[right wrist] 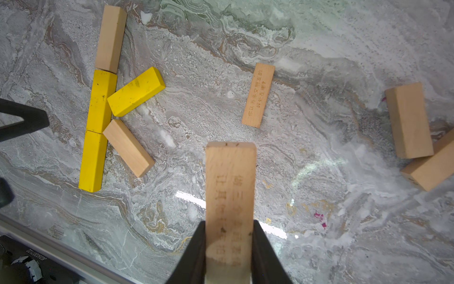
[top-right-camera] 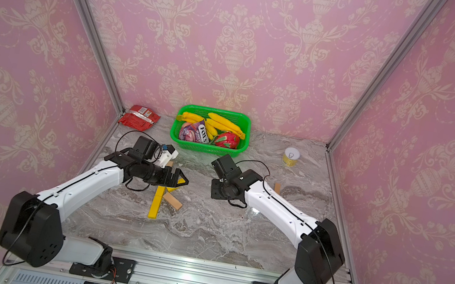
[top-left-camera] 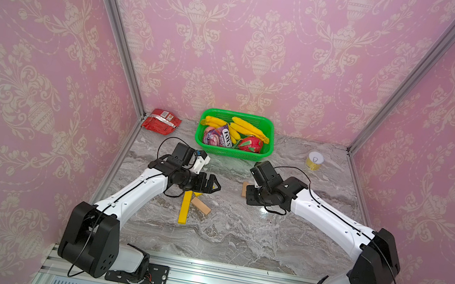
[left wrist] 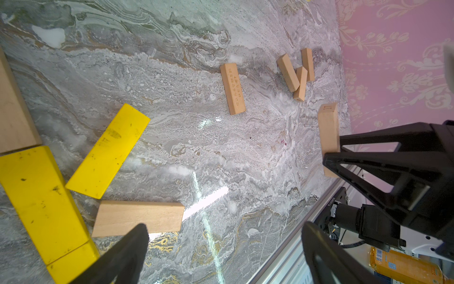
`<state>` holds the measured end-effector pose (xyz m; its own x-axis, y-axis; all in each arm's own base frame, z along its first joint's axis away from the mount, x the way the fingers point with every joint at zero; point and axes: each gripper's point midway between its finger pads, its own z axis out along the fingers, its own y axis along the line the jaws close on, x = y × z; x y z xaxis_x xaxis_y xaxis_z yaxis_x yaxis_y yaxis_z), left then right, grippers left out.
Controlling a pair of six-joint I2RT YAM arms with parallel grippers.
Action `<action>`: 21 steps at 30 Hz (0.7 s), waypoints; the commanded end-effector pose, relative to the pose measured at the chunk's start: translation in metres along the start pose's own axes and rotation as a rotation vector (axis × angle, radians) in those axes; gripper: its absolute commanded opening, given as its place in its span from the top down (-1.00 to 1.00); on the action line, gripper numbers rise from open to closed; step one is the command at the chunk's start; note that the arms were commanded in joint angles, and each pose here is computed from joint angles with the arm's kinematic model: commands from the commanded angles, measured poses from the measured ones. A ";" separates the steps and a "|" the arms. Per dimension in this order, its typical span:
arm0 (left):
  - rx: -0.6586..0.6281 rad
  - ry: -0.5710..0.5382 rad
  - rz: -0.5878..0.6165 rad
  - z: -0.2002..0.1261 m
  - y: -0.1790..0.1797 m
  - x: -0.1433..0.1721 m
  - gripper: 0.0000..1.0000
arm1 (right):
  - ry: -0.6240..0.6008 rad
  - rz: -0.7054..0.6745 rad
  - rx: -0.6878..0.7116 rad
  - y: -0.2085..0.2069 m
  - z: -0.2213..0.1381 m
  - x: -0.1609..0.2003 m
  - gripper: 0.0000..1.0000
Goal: Assemble the letter k with building blocks
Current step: Assemble the building block at the center of the board.
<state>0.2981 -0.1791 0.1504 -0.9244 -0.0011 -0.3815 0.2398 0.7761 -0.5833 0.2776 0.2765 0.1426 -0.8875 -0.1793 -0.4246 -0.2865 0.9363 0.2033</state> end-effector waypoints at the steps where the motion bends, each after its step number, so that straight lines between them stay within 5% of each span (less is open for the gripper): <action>1: -0.013 0.010 0.015 -0.001 0.003 -0.001 -0.98 | -0.001 0.043 0.005 -0.002 0.002 0.009 0.47; 12: 0.040 -0.018 -0.056 -0.006 0.001 -0.018 -0.99 | -0.007 0.132 0.126 -0.013 0.033 0.017 0.47; 21: -0.059 0.011 -0.093 -0.008 0.019 -0.011 -0.98 | 0.016 0.145 0.146 -0.007 0.076 0.024 0.47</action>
<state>0.3101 -0.1682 0.1506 -0.9367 -0.0495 -0.3466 0.1809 0.7792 -0.6001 0.2821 0.2843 0.0737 -0.9228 -0.0682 -0.3791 -0.1318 0.9807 0.1444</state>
